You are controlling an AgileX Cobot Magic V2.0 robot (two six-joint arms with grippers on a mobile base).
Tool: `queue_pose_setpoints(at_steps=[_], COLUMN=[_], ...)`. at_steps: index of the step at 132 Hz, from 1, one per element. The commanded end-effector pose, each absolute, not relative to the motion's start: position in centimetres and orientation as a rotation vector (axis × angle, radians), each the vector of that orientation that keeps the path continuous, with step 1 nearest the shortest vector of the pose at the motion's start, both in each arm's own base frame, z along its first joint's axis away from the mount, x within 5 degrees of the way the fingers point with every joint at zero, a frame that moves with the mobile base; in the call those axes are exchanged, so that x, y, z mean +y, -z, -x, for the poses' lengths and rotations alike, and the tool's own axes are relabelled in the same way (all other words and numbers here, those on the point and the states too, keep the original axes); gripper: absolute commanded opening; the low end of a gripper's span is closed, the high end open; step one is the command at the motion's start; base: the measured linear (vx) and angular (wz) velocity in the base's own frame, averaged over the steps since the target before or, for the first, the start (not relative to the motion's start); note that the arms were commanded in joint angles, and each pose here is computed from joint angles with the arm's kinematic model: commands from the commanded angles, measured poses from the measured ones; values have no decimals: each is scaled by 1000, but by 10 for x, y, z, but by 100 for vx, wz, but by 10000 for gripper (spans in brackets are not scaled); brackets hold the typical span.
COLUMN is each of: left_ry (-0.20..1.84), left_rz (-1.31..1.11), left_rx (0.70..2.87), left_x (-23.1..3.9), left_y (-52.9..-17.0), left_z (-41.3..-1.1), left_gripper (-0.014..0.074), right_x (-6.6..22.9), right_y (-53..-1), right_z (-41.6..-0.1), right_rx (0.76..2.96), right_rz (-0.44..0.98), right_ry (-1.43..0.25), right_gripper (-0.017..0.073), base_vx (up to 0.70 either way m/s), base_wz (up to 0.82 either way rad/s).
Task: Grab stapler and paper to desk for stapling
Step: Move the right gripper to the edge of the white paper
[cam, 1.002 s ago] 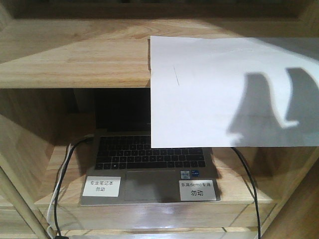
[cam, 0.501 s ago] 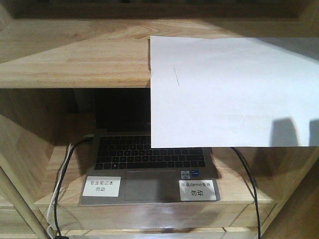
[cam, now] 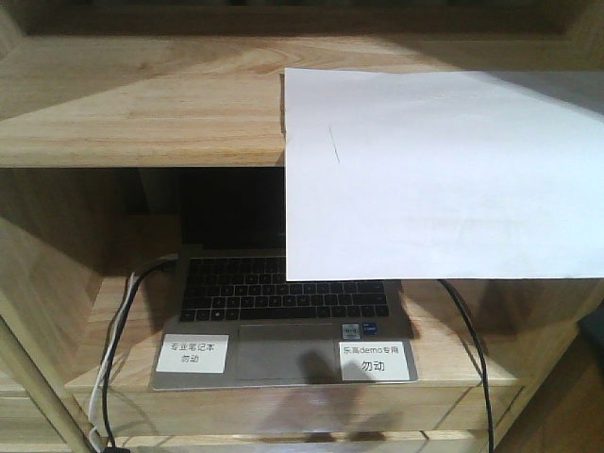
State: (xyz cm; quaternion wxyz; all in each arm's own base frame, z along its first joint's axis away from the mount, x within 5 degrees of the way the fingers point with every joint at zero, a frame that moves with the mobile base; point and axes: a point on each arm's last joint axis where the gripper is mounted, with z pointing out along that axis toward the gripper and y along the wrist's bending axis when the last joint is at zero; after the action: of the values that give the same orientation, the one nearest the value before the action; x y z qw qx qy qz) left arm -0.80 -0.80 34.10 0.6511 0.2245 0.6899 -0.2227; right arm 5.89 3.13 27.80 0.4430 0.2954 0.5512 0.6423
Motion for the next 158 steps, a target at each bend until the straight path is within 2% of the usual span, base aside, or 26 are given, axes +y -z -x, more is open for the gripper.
queue_pose_setpoints(at_steps=[1, 12, 36, 67, 112, 158], left_ry=[535, 535, 535, 535, 535, 535], left_rz=[-458, -458, -458, -458, -458, -458], left_rx=[1449, 1449, 1449, 1449, 1449, 1449], left_x=[-7, -7, -7, -7, -7, -7], left_y=[-358, -358, -358, -358, -358, -358], left_z=[9, 9, 9, 9, 9, 9], left_gripper=[-6, -6, -6, -6, -6, -6], right_x=[35, 37, 46, 52, 59, 66], right_y=[-281, -271, -260, -262, -250, -272], right_z=[-59, -62, -72, -92, -120, -143], right_rx=[1318, 1321, 1299, 1162, 1134, 1034], right_rz=[-662, -670, -583, -462, -527, -515], right_ry=[-1654, -1676, -1694, -1614, -1614, -1604], right_gripper=[594, 594, 594, 594, 594, 594], base_vx=[0, 0, 0, 0, 0, 0], base_wz=[0, 0, 0, 0, 0, 0])
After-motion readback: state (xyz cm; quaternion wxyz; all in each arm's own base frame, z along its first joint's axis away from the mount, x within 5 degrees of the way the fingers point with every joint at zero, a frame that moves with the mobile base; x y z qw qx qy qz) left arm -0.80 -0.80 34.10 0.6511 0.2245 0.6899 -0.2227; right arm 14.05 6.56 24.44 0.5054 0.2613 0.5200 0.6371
